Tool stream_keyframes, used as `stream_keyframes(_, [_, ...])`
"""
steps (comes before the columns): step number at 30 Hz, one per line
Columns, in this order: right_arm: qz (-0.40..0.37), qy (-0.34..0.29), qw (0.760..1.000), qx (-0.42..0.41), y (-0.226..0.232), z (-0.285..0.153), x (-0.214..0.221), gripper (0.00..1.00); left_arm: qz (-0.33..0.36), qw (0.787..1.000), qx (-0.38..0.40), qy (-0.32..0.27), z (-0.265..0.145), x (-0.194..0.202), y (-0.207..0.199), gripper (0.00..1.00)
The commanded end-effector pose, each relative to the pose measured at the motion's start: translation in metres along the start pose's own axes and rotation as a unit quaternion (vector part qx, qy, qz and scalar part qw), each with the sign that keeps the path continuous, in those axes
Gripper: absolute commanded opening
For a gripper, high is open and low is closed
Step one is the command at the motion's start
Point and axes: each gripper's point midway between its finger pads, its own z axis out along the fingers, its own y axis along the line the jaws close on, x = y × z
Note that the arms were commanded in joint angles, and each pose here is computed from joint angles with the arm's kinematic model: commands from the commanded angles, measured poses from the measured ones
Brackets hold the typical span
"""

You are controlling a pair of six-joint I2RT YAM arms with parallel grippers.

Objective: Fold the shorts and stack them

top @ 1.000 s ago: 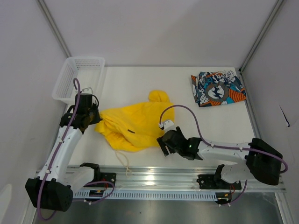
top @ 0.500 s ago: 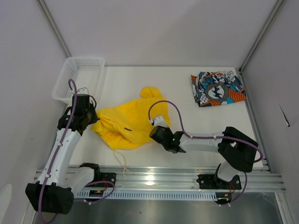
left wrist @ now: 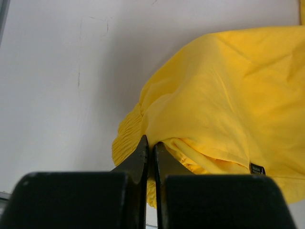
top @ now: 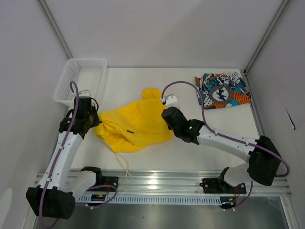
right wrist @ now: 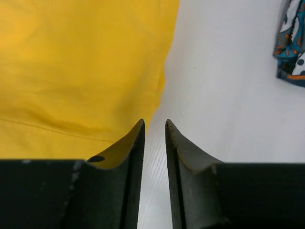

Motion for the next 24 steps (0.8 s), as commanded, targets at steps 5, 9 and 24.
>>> stream_keyframes(5, [0.214,0.084,0.946,-0.227,0.011,0.004,0.021,0.41,-0.013,1.0,0.01,-0.025,-0.004,-0.011,-0.002,0.0])
stream_keyframes(9, [0.309,0.126,0.906,-0.26,0.015,0.008,0.048,0.61,-0.011,0.999,0.015,-0.026,-0.005,-0.01,-0.003,0.0])
stream_keyframes(24, [0.331,0.147,0.885,-0.292,0.036,0.035,0.072,0.75,-0.009,0.999,0.022,-0.026,-0.005,-0.01,-0.005,0.0])
